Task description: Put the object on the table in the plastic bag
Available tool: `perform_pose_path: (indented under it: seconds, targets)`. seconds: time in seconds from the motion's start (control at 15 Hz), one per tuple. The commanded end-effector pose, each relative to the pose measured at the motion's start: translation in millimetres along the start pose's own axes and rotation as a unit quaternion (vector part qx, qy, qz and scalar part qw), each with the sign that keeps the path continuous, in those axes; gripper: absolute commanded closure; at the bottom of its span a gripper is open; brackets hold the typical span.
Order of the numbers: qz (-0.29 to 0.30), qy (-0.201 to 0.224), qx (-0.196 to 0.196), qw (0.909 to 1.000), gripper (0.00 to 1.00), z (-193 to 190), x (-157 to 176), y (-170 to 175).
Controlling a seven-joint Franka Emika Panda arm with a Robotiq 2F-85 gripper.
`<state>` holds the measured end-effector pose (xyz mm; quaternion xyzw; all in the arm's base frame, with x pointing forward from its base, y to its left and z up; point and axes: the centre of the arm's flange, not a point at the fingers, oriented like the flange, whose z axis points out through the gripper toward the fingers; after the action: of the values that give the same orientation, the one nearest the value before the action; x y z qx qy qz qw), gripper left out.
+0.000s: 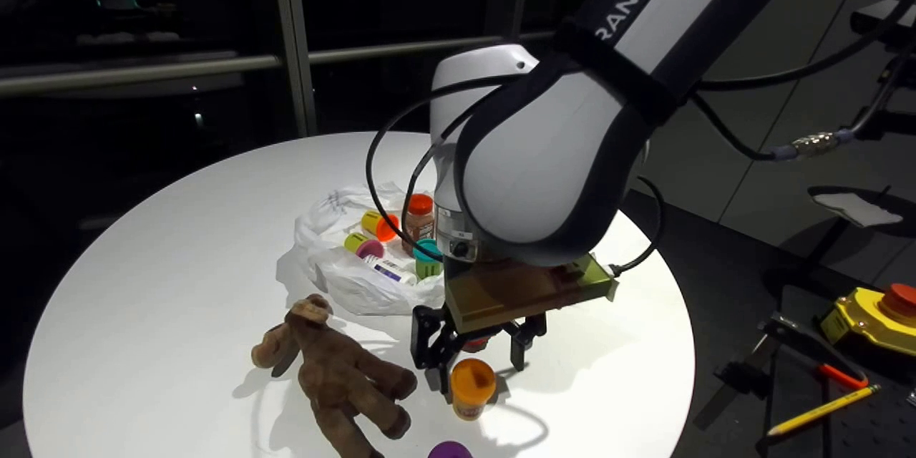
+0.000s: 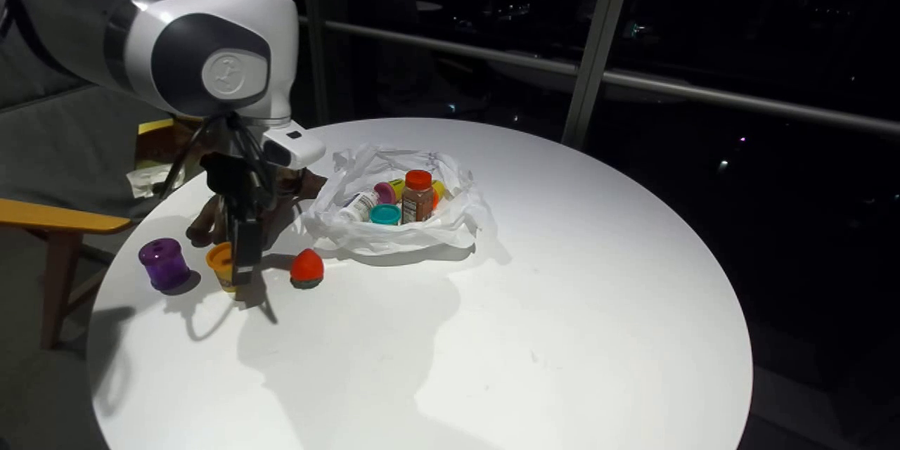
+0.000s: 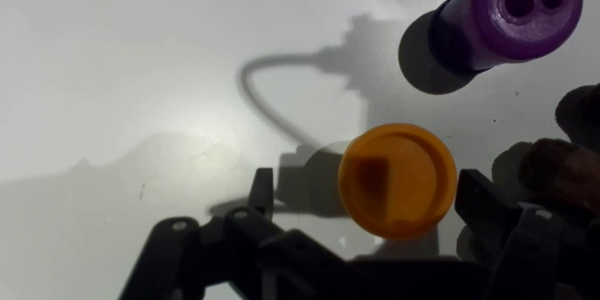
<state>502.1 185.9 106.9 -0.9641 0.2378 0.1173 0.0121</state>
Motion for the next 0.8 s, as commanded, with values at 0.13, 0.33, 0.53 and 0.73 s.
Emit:
perform_pose_path:
  seconds: [0.13,0.33,0.53,0.73]
  targets:
    - [-0.027,0.005,0.014,0.9995,0.26,10,-11,-10]
    - [-0.027,0.012,0.021,0.9993,0.38,9,-16,-12]
    - [-0.019,0.022,0.029,0.9992,0.62,7,-17,-9]
    - [-0.01,0.039,0.037,0.9985,0.77,2,-19,-5]
